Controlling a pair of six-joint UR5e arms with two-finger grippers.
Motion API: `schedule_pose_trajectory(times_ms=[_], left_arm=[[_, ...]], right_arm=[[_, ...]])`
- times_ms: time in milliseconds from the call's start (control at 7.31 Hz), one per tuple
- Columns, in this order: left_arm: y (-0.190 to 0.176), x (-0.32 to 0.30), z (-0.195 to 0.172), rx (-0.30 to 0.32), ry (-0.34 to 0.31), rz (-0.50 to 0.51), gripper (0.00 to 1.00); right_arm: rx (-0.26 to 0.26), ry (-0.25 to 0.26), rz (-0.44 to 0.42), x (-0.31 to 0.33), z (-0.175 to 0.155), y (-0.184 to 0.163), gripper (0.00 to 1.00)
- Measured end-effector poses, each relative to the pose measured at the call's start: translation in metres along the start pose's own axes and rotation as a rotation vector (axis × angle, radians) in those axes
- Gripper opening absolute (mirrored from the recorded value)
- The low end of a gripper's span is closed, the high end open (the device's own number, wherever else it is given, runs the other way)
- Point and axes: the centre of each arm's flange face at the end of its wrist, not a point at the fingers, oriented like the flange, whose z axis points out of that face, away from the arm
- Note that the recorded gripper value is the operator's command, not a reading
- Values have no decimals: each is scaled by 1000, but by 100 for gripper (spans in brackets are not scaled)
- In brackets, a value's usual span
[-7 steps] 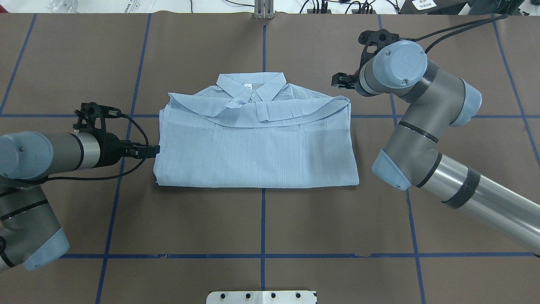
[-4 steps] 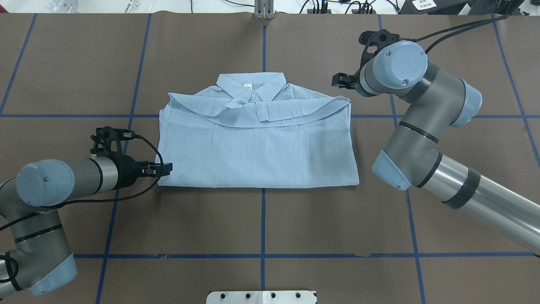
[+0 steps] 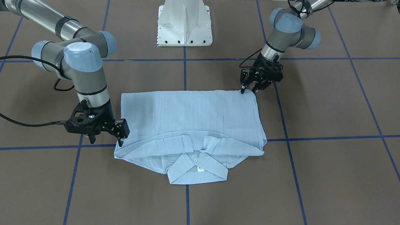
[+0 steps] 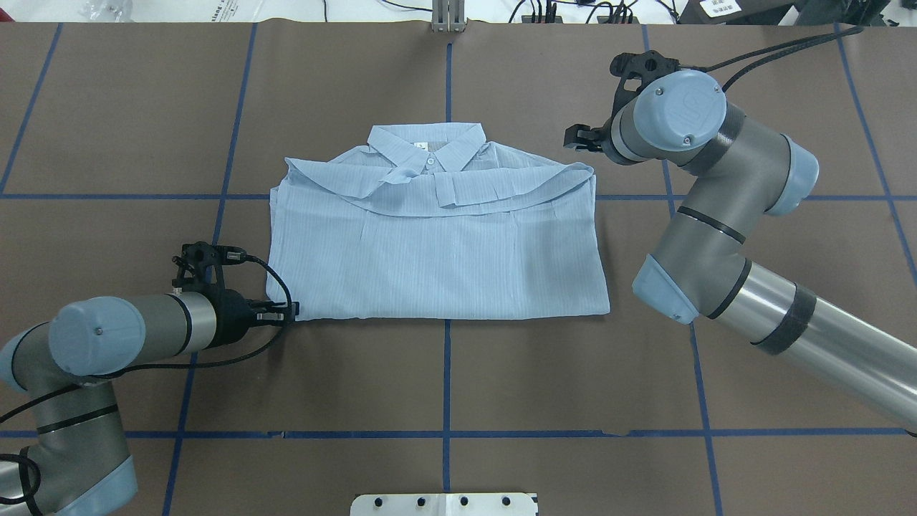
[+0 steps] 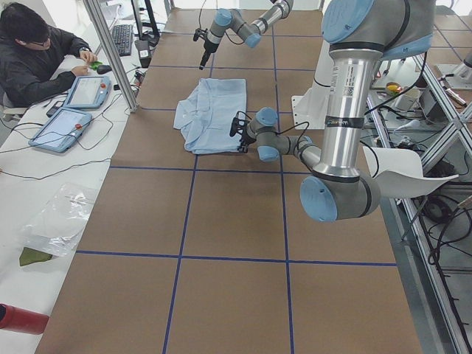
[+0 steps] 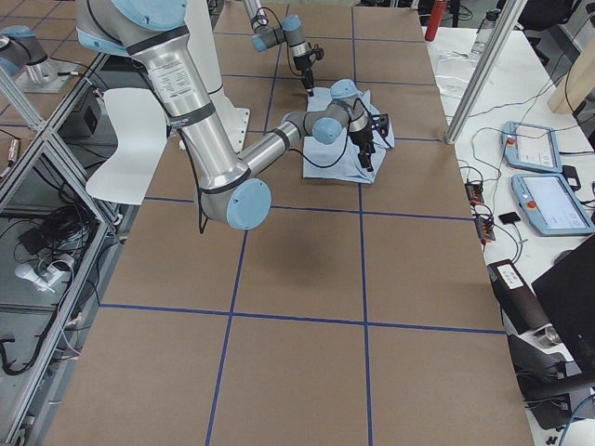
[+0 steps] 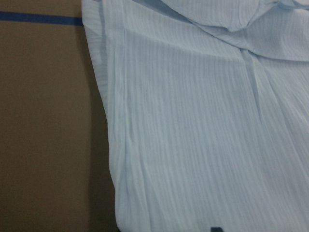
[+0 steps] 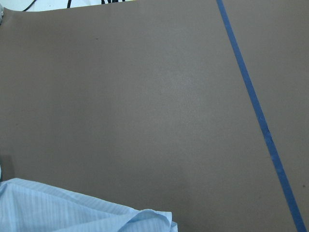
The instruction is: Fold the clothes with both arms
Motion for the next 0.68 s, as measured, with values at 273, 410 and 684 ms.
schedule_pose_trajectory(times_ms=[273, 410, 684], left_arm=[[2, 4, -4, -2, 10, 4, 0], [0, 4, -12, 2, 16, 9, 0], [-27, -14, -21, 44, -21, 52, 0]], right_arm=[[0, 0, 0, 0, 0, 0, 100], [0, -1, 2, 0, -1, 0, 100], [0, -4, 4, -2, -1, 1, 100]])
